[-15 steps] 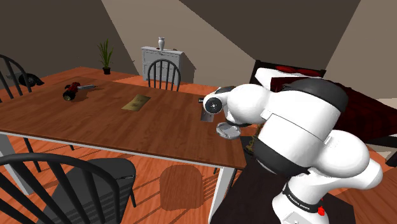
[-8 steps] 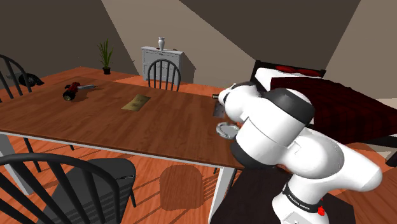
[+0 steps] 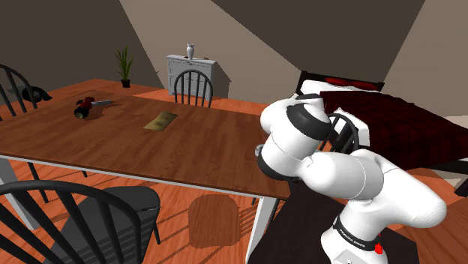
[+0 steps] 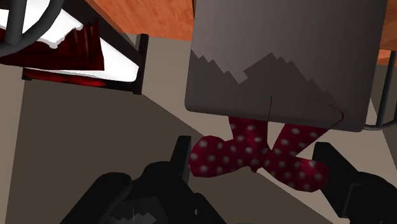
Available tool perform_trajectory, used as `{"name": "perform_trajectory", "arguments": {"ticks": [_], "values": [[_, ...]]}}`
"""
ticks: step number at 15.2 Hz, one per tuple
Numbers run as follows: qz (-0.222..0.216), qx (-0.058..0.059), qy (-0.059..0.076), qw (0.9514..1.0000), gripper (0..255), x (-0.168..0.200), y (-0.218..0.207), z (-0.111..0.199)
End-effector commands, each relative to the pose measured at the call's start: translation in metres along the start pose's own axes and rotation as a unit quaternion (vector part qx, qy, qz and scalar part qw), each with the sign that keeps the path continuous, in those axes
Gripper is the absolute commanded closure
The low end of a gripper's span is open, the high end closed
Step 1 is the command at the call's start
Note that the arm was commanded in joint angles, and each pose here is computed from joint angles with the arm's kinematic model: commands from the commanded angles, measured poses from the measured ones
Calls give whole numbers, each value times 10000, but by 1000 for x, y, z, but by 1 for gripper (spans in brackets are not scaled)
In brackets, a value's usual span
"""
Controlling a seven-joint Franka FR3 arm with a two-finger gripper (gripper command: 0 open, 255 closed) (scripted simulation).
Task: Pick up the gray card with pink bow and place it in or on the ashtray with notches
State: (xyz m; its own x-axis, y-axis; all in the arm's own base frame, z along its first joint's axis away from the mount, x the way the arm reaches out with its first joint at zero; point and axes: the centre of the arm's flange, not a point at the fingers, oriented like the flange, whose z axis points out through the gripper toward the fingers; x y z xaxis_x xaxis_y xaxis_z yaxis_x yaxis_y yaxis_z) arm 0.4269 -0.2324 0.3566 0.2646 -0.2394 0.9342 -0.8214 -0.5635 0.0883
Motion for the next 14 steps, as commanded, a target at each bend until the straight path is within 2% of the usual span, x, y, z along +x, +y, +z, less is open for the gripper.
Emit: {"name": "perform_trajectory", "arguments": {"ticks": [1, 14], "values": [[-1, 7, 2, 10000, 255, -5, 12, 4], [-1, 7, 2, 10000, 255, -69, 6, 28]]}}
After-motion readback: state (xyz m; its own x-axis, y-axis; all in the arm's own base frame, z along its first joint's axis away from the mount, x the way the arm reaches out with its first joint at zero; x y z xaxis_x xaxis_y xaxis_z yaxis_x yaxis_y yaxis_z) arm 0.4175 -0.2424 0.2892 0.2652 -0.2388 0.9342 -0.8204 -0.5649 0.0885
